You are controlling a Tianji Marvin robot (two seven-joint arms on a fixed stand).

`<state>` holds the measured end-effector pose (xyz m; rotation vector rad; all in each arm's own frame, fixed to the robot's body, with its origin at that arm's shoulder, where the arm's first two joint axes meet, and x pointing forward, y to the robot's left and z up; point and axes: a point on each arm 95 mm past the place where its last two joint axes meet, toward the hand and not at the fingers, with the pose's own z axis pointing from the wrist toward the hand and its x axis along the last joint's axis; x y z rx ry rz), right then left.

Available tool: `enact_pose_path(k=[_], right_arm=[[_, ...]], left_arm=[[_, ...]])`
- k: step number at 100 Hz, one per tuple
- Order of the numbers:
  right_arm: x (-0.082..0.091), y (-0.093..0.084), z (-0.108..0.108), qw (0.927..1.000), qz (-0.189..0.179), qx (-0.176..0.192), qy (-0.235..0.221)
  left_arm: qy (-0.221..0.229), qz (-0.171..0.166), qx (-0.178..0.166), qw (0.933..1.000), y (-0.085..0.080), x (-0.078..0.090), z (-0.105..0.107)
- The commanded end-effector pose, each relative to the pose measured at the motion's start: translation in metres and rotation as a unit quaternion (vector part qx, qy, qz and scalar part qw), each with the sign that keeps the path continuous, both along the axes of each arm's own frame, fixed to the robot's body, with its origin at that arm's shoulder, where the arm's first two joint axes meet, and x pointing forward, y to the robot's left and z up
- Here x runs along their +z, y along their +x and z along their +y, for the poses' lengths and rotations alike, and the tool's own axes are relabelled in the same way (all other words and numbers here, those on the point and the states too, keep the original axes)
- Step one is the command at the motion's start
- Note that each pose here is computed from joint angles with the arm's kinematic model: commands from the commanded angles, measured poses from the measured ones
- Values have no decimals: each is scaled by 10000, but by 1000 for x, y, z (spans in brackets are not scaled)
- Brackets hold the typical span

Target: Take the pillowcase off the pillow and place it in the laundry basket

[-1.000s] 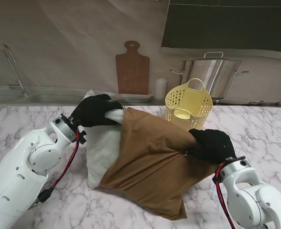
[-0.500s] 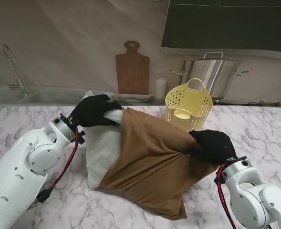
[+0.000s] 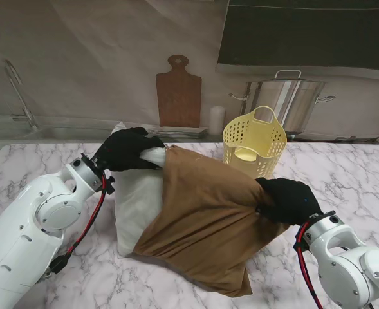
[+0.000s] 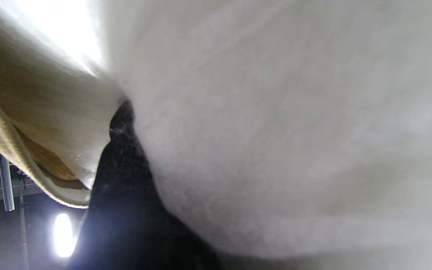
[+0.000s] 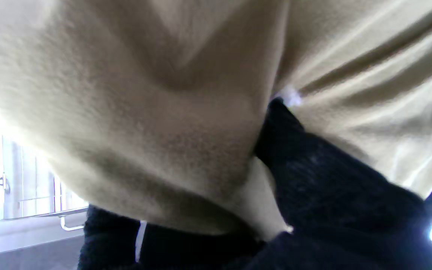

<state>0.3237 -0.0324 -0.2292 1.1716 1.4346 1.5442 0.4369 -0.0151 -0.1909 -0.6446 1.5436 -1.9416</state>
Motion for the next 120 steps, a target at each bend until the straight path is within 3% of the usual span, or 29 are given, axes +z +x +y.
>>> enact_pose_path(k=[1,15,47,66,98,120], right_arm=[[-9,2,-3,9999,48,-143,-8],[-10,1,-6,9985,-341,-346,-258],[-13,-10,-22,9935,-800,-805,85],[-21,-15,-28,9926,-711,-946,271],[-35,-26,-40,9902,-636,-1202,326],[-40,-41,-53,9866,-677,-1448,322]], left_arm=[[26,-8,74,10000,3,3,3],[35,-43,131,9999,3,4,7],[114,99,370,9992,9,-6,20],[156,319,506,9981,16,-20,24],[165,375,662,9970,20,-24,34],[241,576,805,9948,25,-36,41]])
